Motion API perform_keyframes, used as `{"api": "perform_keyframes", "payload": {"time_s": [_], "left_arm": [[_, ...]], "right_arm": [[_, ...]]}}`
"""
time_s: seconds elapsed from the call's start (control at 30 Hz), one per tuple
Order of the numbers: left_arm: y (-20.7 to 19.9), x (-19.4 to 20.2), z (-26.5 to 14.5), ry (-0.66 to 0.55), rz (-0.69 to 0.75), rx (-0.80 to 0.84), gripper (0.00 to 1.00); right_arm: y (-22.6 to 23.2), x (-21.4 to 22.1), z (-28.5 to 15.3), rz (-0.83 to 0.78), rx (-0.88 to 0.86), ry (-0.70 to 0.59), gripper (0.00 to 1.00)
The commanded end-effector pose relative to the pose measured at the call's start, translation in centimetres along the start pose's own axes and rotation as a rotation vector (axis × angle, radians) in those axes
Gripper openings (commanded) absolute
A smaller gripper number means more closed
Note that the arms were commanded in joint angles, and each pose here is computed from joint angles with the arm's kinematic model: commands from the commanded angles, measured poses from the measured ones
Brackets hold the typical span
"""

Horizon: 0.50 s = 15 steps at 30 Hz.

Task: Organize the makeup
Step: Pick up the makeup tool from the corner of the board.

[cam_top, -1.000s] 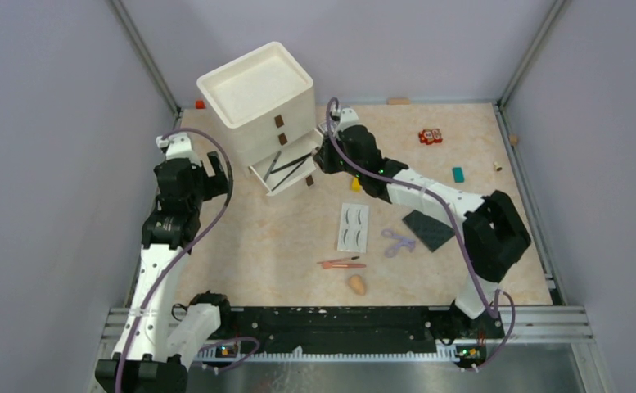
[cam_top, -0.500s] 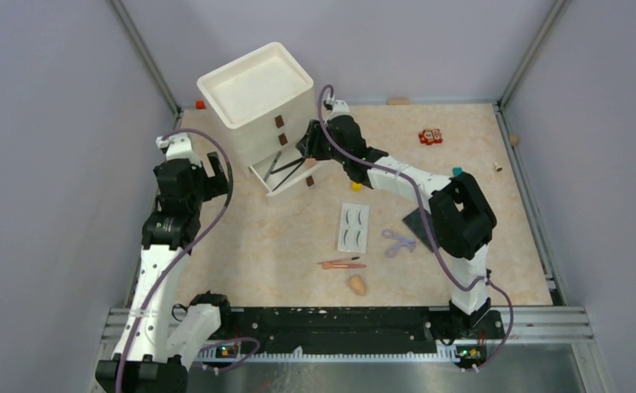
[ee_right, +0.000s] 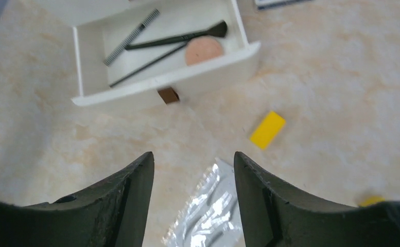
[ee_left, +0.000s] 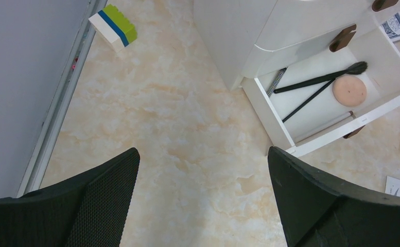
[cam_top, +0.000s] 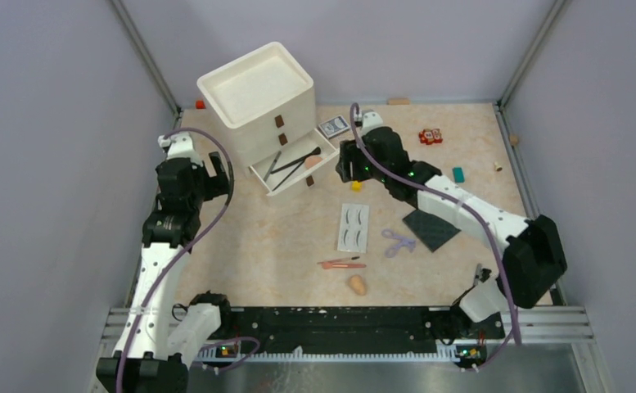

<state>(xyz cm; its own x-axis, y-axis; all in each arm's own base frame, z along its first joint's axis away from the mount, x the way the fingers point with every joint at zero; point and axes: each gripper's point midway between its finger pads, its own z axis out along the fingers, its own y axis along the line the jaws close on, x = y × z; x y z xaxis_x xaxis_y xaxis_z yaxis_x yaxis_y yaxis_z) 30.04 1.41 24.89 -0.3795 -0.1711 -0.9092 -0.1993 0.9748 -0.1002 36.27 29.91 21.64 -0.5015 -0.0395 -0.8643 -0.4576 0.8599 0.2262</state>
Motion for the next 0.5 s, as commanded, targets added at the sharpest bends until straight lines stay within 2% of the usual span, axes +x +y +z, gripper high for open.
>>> {"api": "perform_keyframes", "payload": {"time_s": [0.0, 0.03, 0.07, 0.2, 0.33, 0.47], "left_arm": [[-0.6, -0.4, 0.5, -0.014, -0.004, 0.033, 0.99], [-0.6, -0.4, 0.5, -0.013, -0.005, 0.034, 0.99], [-0.6, -0.3, 0.5, -0.011, -0.005, 0.036, 0.99], [-0.8, -0.2, 0.5, -0.008, -0.006, 0.043, 0.99], [-1.0, 0.0, 0.8, 0.006, -0.005, 0.053, 0.99], [-1.0, 0.2, 1.0, 0.015, -0.004, 0.054, 0.99]], "right_arm": [[-4.5, 4.5, -5.1, -0.024, 0.182, 0.116, 0.62], [-4.7, 5.6, -5.8, -0.025, 0.173, 0.139, 0.82], [-4.8, 6.6, -6.6, -0.019, 0.169, 0.159, 0.95], [-4.4, 9.9, -9.6, 0.042, 0.133, 0.258, 0.97], [-1.5, 12.7, -12.0, 0.097, 0.019, 0.324, 0.97], [2.2, 16.6, -13.4, 0.053, -0.037, 0.426, 0.97]]}}
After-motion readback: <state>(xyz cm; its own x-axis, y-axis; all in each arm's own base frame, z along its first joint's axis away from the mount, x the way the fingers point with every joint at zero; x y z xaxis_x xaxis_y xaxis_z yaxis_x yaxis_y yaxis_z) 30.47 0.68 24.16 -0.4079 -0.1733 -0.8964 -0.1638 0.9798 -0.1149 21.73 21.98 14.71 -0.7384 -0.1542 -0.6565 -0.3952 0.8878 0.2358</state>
